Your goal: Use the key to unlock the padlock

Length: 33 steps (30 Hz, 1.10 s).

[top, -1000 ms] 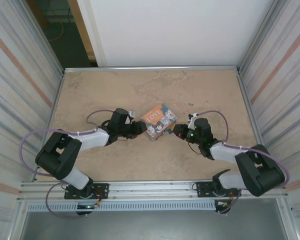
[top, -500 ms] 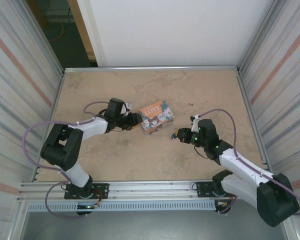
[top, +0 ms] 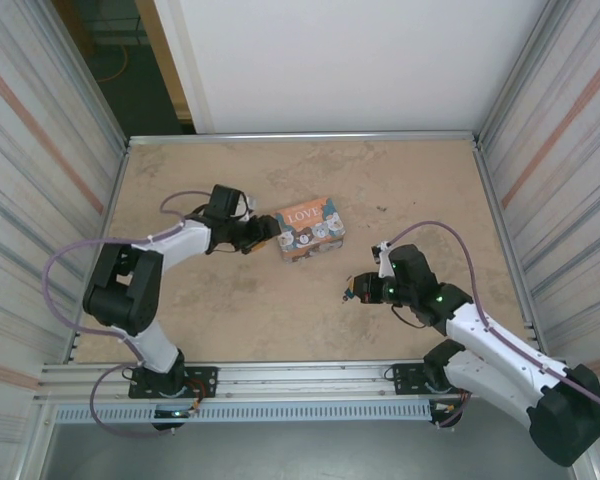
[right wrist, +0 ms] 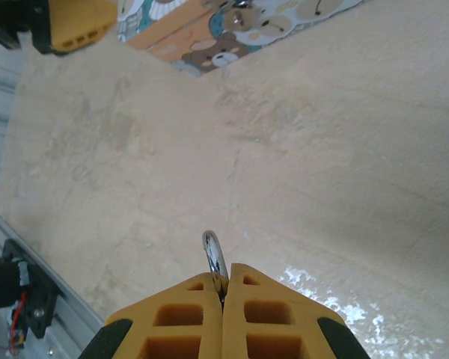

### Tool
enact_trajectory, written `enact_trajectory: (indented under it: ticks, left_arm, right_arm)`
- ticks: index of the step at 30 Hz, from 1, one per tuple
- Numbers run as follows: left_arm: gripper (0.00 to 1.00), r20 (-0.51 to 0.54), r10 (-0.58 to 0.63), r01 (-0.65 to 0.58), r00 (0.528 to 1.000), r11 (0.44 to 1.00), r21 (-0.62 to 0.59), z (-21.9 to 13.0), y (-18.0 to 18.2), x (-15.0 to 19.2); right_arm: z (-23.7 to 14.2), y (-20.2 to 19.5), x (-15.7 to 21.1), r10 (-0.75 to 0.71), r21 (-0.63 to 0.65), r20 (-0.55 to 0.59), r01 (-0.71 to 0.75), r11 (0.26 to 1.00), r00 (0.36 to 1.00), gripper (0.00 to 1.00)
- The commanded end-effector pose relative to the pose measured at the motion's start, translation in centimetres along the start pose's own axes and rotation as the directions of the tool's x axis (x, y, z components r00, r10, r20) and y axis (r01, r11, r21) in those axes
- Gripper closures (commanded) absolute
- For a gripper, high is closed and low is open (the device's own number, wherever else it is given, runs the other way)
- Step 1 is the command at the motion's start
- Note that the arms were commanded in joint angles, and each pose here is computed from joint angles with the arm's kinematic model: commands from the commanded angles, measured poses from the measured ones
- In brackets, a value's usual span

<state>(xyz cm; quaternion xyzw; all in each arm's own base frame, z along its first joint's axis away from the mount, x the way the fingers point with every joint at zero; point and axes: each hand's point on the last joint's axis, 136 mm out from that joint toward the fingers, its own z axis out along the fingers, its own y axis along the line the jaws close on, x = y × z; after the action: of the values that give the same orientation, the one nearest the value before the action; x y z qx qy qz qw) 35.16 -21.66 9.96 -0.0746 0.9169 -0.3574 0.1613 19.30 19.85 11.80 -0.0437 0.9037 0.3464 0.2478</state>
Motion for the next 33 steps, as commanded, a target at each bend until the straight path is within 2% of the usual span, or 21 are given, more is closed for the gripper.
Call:
enact_trajectory:
  ticks: [1,8,16,26,33]
  left_arm:
    - [0.32,0.080,0.073,-0.074,0.994,0.997,0.014,-3.8,-1.7,-1.2]
    - [0.26,0.245,0.175,-0.157,0.954,0.983,-0.091,-11.4,-1.2,-1.4]
    - [0.14,0.373,0.346,-0.279,0.861,0.934,-0.221,-18.8,-0.8,1.1]
    - [0.02,0.502,0.480,-0.357,0.720,0.876,-0.324,-24.1,0.1,4.3]
    - [0.01,0.545,0.514,-0.359,0.662,0.856,-0.372,-25.7,1.1,5.7]
  right_arm:
    - [-0.2,1.3,0.2,-0.044,-0.013,-0.035,0.044,0.999,0.998,1.00]
    - [0.6,3.3,0.9,-0.100,-0.056,-0.107,0.095,0.994,0.989,1.00]
    - [2.2,4.0,1.7,-0.111,-0.066,-0.205,0.099,0.993,0.973,1.00]
    - [5.2,6.6,3.4,-0.206,-0.127,-0.312,0.174,0.977,0.927,1.00]
    - [7.0,7.1,4.8,-0.258,-0.144,-0.400,0.218,0.965,0.880,1.00]
